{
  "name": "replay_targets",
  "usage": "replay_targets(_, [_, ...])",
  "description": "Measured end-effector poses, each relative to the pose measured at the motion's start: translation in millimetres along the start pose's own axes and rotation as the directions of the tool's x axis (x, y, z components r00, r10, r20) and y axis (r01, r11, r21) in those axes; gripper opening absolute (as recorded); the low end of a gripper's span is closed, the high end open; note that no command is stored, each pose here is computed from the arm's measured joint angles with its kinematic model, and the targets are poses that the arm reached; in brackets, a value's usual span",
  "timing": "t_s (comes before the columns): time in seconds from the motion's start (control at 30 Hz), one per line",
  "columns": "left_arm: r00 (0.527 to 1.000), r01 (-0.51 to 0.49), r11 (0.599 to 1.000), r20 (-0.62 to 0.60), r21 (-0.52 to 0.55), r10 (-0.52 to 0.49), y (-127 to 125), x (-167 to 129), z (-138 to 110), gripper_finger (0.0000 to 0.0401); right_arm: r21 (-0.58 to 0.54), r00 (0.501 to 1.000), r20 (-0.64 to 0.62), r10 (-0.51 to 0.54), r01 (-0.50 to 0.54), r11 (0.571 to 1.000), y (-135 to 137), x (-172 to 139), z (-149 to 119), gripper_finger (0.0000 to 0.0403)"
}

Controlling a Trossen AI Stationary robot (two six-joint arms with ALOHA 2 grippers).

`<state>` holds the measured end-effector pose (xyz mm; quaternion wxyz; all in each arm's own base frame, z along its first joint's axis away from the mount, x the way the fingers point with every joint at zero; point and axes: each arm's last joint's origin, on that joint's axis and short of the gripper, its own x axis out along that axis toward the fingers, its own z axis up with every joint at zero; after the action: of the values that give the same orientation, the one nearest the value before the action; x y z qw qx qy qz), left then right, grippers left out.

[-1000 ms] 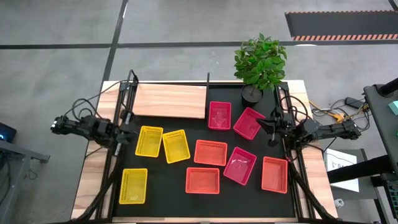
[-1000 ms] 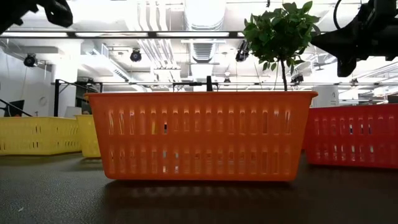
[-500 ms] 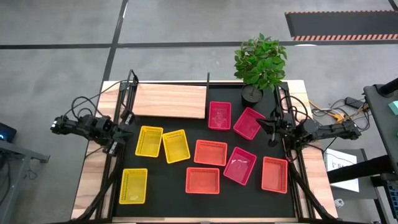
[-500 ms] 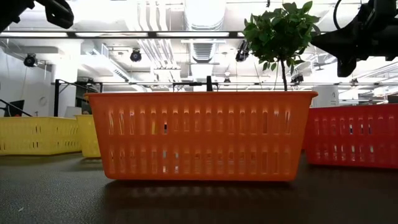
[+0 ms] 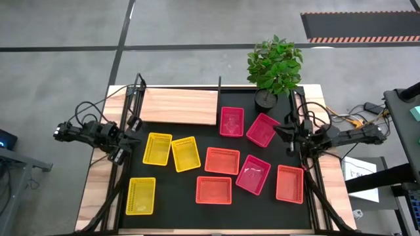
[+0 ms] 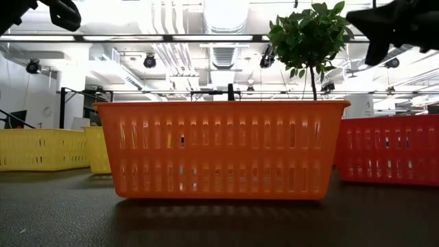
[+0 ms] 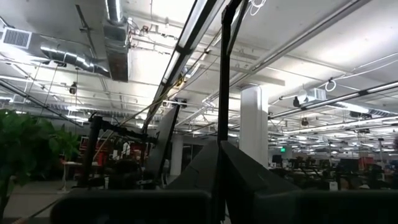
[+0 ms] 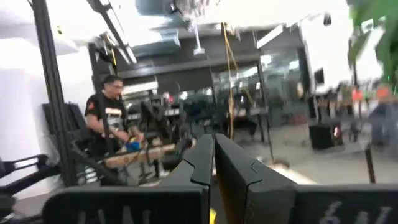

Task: Stack baskets on shelf by color
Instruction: Put the top left orange bin on the shelf

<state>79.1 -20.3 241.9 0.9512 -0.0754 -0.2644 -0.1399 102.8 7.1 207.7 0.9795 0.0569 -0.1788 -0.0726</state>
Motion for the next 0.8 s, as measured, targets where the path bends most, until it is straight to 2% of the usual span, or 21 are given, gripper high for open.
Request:
replay_targets(0.13, [1.000, 0.000, 1.000, -0.002, -0.003, 0.000, 0, 0, 0, 0.0002, -0.089, 0.998, 0.050, 0.024, -0.019, 0.996, 7, 13, -1, 0.0009])
replay_targets(0.23, [1.000, 0.000, 1.000, 0.001, -0.003, 0.000, 0, 0, 0, 0.0002, -0.152, 0.999, -0.018, 0.046, -0.048, 0.987, 16, 29, -15, 0.0009])
replay_targets(0.53, [1.000, 0.006, 1.000, 0.030, -0.010, -0.006, 0, 0, 3, 0.0002, -0.256, 0.975, -0.161, 0.151, -0.189, 0.948, 65, 90, -21, 0.0009])
replay_targets(0.67, [1.000, 0.019, 0.991, -0.002, -0.132, -0.019, -1, 1, 0, 0.0002, -0.283, 0.965, -0.173, 0.198, -0.241, 0.928, 93, 119, -18, 0.0009])
replay_targets(0.8, [0.996, 0.067, 0.984, -0.044, -0.164, -0.076, -2, 2, -5, 0.0002, -0.301, 0.922, -0.334, 0.199, -0.304, 0.904, 113, 145, -25, 0.0009])
